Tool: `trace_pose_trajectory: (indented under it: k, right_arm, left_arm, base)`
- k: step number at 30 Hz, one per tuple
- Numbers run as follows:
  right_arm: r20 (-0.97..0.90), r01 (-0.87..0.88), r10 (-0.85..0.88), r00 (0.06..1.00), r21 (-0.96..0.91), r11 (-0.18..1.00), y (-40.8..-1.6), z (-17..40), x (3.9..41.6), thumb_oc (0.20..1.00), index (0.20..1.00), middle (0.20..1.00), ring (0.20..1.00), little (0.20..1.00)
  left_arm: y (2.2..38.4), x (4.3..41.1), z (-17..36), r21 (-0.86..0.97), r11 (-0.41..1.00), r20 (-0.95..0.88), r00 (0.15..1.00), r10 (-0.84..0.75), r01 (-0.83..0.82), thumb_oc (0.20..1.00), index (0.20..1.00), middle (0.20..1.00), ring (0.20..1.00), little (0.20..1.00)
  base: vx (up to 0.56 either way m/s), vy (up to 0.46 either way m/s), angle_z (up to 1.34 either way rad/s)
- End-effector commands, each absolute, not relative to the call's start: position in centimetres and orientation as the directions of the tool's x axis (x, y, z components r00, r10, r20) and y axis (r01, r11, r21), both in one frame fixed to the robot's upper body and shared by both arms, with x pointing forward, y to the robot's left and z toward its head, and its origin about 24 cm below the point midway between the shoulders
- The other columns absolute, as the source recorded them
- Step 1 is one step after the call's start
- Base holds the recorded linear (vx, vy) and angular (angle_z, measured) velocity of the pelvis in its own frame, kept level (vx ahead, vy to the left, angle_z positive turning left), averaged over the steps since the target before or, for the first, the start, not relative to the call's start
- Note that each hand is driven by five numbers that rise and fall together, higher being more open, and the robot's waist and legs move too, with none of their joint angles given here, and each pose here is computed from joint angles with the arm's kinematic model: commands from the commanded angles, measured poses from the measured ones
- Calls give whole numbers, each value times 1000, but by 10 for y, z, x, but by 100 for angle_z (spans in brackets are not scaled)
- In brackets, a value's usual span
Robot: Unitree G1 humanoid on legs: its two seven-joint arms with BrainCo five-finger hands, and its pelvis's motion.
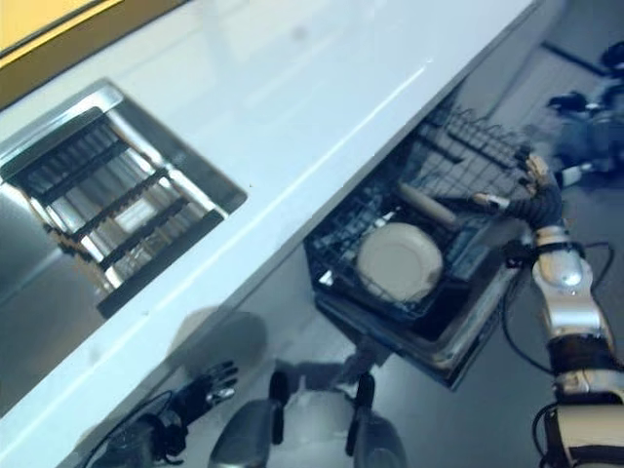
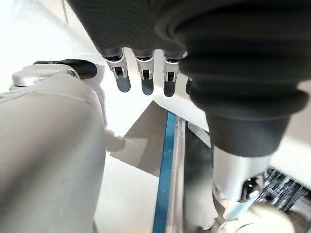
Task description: Pick up plates and place into dishwasher.
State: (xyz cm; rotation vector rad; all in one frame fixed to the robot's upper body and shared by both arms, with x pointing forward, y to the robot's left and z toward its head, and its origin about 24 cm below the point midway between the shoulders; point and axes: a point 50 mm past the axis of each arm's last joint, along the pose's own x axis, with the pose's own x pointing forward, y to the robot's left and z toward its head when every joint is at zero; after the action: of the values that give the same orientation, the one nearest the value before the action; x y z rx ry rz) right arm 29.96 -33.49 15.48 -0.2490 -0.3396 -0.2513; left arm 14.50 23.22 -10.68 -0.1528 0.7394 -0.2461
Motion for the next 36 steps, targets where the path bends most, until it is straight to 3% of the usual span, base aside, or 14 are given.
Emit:
trace_pose_trajectory:
  k: [1,4,11,19,36]
  right_arm:
    - [455,268,-282,844,97,959,-346,155,281,1000,1000,1000,1000,1000]
    - [353,276,-355,866,254,927,-350,125,273,1000,1000,1000,1000,1000]
    - [22,387,-417,908,330,861,-345,62,272,1000,1000,1000,1000,1000]
    - [10,453,-541,841,534,714,-343,82,312,1000,1000,1000,1000,1000]
    - [-175,550,-583,794,617,563,-355,72,321,1000,1000,1000,1000,1000]
  left_arm:
    - [232,112,-123,-151,975,-718,660,-220,161,1000,1000,1000,1000,1000]
    - [226,99,-133,-114,978,-761,617,-199,175,1000,1000,1000,1000,1000]
    - [224,98,-134,-87,975,-761,618,-198,205,1000,1000,1000,1000,1000]
    - [226,161,-105,-52,963,-621,746,-239,265,1000,1000,1000,1000,1000]
    - [202,183,-85,-89,923,-528,768,-363,375,1000,1000,1000,1000,1000]
  base:
    - [94,37,-17]
    - [119,31,-10]
    - [28,-62,-1]
    - [-214,-92,2]
    - [-7,6,11]
